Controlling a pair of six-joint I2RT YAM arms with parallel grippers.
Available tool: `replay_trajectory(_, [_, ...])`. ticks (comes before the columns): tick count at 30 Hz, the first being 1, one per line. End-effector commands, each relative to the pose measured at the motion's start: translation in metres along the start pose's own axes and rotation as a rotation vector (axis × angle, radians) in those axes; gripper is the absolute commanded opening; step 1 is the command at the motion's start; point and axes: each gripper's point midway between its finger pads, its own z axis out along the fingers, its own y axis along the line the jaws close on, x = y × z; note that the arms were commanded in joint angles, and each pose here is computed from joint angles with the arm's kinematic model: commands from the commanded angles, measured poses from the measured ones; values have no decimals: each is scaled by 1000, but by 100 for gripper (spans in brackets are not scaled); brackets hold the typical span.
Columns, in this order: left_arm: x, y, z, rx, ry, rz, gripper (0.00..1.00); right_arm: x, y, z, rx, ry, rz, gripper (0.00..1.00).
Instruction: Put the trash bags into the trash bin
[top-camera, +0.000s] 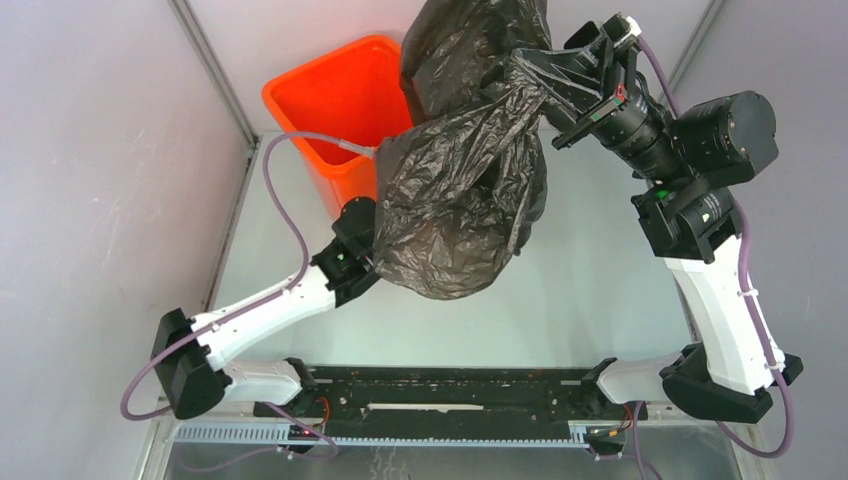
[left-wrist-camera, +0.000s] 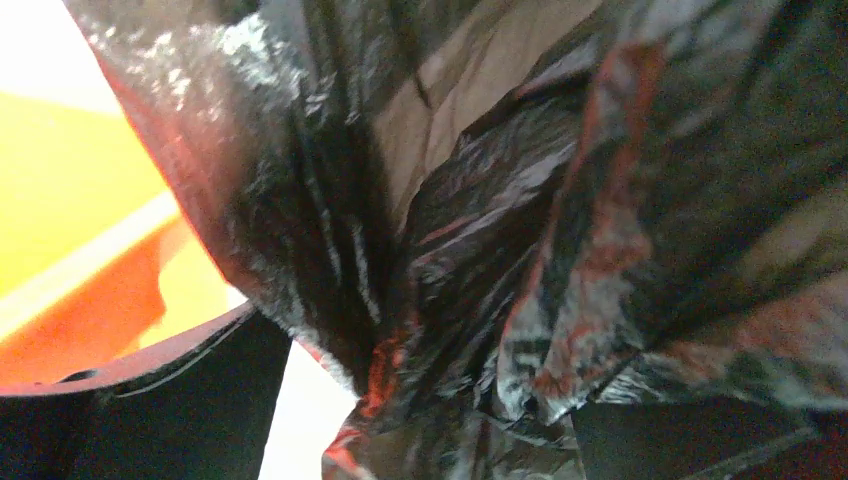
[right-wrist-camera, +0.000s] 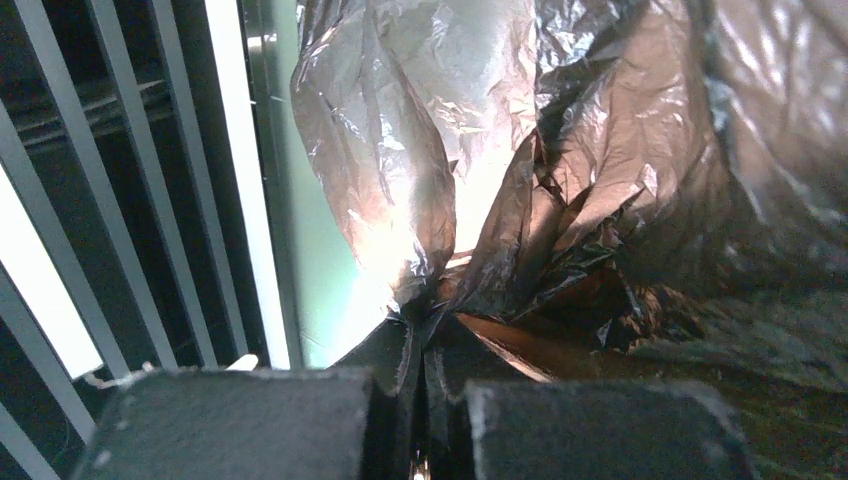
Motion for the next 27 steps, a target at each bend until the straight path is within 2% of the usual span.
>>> replay_trajectory(1, [-67,-19,22,102,-152,-8,96,10,12,-1,-40,27,-27,0])
replay_trajectory(3, [-86,-29,25,153,-180,10,83,13,15,-3,-49,40,-39,0])
replay_trajectory(6, [-122,-34,24,162,-217,-4,42,20,24,-7,-79,74,-66,0])
replay_trajectory(10, [-171,-29,10,134,-279,-1,4,27,31,-17,-88,106,-125,0])
replay_trajectory(15, [-243,-9,-12,23,-405,113,0,39,30,-28,-82,177,-246,0])
replay_trajectory(19, [-293,1,-22,-49,-489,284,0,40,15,-25,-66,243,-322,0])
replay_trajectory(23, [-321,15,-14,-159,-504,486,0,38,-4,-12,-72,330,-345,0])
replay_trajectory(27, [-340,36,-3,-230,-539,524,0,21,-11,5,-60,317,-336,0])
